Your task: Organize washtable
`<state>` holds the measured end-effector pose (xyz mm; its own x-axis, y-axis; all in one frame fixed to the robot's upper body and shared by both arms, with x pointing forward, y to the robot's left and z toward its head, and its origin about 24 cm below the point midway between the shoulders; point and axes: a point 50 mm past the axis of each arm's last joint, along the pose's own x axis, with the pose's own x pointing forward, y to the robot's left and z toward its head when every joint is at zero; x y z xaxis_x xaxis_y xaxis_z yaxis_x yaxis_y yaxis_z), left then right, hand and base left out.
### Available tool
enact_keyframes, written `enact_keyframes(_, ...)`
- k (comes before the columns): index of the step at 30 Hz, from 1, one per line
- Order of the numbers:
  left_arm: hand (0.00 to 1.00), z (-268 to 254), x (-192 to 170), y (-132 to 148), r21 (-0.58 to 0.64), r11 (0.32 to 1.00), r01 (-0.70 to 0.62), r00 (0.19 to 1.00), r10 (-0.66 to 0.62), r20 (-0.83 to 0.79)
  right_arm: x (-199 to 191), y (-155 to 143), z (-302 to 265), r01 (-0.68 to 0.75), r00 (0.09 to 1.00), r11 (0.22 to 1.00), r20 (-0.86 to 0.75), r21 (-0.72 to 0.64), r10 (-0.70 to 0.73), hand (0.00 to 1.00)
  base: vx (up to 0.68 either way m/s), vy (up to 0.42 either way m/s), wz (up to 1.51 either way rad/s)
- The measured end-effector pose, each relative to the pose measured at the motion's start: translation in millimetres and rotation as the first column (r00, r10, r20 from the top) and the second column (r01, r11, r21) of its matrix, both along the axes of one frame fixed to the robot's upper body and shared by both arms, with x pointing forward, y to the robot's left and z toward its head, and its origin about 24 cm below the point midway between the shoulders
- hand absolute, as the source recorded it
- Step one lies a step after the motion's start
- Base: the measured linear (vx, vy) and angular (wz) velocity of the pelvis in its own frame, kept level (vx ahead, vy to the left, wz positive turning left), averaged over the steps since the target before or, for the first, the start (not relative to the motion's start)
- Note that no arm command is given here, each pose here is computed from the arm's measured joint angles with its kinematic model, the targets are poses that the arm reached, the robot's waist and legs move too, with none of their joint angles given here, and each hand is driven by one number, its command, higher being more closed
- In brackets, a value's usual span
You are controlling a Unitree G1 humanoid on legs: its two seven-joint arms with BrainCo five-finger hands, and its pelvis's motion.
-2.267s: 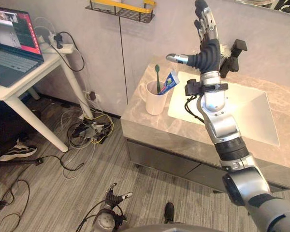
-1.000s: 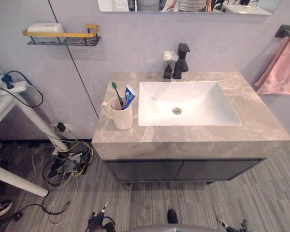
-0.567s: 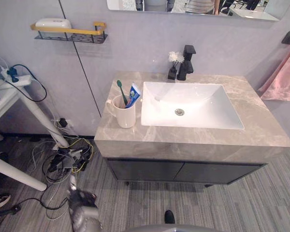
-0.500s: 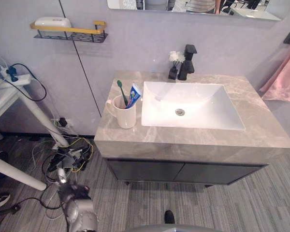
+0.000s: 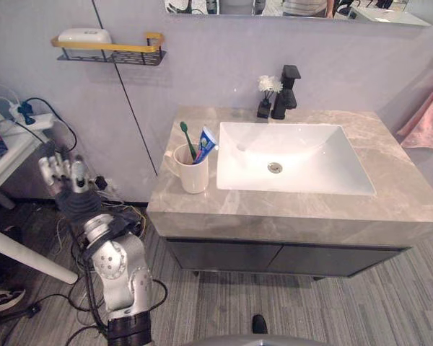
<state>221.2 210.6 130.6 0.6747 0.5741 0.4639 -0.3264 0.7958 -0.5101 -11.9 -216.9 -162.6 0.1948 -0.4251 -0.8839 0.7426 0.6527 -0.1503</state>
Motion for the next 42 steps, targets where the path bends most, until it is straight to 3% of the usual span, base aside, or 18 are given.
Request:
enact_keyframes(5,0.00,9.3,0.7,-20.1,0.067,0.986,0.150,0.987,-0.153,0.050,-7.7,-0.2,-0.6,0.002,1.000,1.000,-0.025,0.007,-0.002,0.00,-0.05,-0.011,-0.01)
enact_keyframes(11,0.00,17.4,1.6,-54.9,0.115,0.912,0.394,0.907,-0.406,0.112,-9.5,0.1,-0.7,0.001,1.000,1.000,-0.028,0.012,-0.001,0.00,0.03,-0.004,0.00)
enact_keyframes(12,1.00,17.2,1.4,-58.6,0.117,0.897,0.427,0.891,-0.439,0.116,-9.4,0.2,-0.7,0.001,1.000,1.000,-0.028,0.012,-0.001,0.00,0.08,0.012,0.02)
enact_keyframes(22,1.00,15.0,-7.6,-87.0,0.157,0.759,0.632,0.752,-0.650,0.110,-12.3,5.1,-2.7,-0.014,0.999,0.999,-0.043,0.036,0.015,0.00,0.02,0.013,0.05)
enact_keyframes(32,1.00,-18.2,-10.2,-85.0,0.104,0.740,0.664,0.747,-0.662,-0.059,-10.9,2.2,-2.3,-0.055,0.997,0.998,-0.048,0.031,0.056,0.00,-0.02,0.000,0.02)
enact_keyframes(42,1.00,-75.6,-3.5,-69.2,0.001,0.778,0.628,0.738,-0.594,-0.321,-9.6,0.5,-1.9,-0.058,0.997,0.998,-0.045,0.026,0.059,0.00,0.03,0.001,0.00)
